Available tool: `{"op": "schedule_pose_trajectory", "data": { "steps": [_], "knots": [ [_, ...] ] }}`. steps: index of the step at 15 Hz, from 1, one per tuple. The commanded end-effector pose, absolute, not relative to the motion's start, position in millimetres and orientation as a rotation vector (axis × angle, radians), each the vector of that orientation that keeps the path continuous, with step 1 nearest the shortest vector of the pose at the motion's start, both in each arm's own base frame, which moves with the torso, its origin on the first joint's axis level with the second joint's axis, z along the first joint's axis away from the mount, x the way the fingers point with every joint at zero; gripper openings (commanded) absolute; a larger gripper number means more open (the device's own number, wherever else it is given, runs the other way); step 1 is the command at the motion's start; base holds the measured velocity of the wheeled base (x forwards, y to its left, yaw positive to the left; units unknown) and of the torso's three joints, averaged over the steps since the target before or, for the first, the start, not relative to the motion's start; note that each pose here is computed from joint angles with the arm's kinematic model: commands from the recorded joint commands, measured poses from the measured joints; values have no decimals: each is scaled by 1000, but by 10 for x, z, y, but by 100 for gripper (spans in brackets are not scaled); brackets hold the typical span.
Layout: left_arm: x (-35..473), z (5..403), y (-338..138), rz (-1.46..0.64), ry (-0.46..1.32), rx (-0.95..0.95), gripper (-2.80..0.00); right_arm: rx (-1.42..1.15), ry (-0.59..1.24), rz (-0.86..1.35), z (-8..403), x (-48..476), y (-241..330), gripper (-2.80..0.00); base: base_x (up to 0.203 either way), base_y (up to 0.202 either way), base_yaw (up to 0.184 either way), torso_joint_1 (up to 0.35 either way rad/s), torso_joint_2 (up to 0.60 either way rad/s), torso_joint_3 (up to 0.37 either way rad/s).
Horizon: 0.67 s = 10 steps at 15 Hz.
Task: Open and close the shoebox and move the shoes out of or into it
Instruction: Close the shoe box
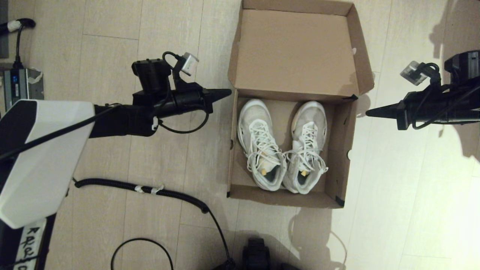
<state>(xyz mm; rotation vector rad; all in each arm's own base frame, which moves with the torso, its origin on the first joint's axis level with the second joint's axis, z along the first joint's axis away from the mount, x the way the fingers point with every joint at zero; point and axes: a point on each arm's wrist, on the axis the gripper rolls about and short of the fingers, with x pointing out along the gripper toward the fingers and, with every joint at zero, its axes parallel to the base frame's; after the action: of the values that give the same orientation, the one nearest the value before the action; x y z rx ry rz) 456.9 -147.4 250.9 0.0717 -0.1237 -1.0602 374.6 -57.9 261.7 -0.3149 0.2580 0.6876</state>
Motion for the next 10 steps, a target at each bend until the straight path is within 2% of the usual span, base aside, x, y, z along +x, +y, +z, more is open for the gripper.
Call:
{"op": "schedule_pose_trajectory", "data": {
  "steps": [1, 6, 10],
  "knots": [
    [4565, 2510, -1483, -1072, -127, 74, -280, -321, 252, 731, 2545, 3793, -572, -280, 0, 0, 0, 0, 0, 0],
    [4616, 2423, -1527, -1078, -147, 79, -280, -450, 156, 770, 2391, 4025, -606, -280, 0, 0, 0, 0, 0, 0],
    [4661, 2337, -1543, -1081, -150, 91, -280, -563, 21, 668, 2531, 4235, -657, -280, 0, 0, 0, 0, 0, 0]
  ]
}}
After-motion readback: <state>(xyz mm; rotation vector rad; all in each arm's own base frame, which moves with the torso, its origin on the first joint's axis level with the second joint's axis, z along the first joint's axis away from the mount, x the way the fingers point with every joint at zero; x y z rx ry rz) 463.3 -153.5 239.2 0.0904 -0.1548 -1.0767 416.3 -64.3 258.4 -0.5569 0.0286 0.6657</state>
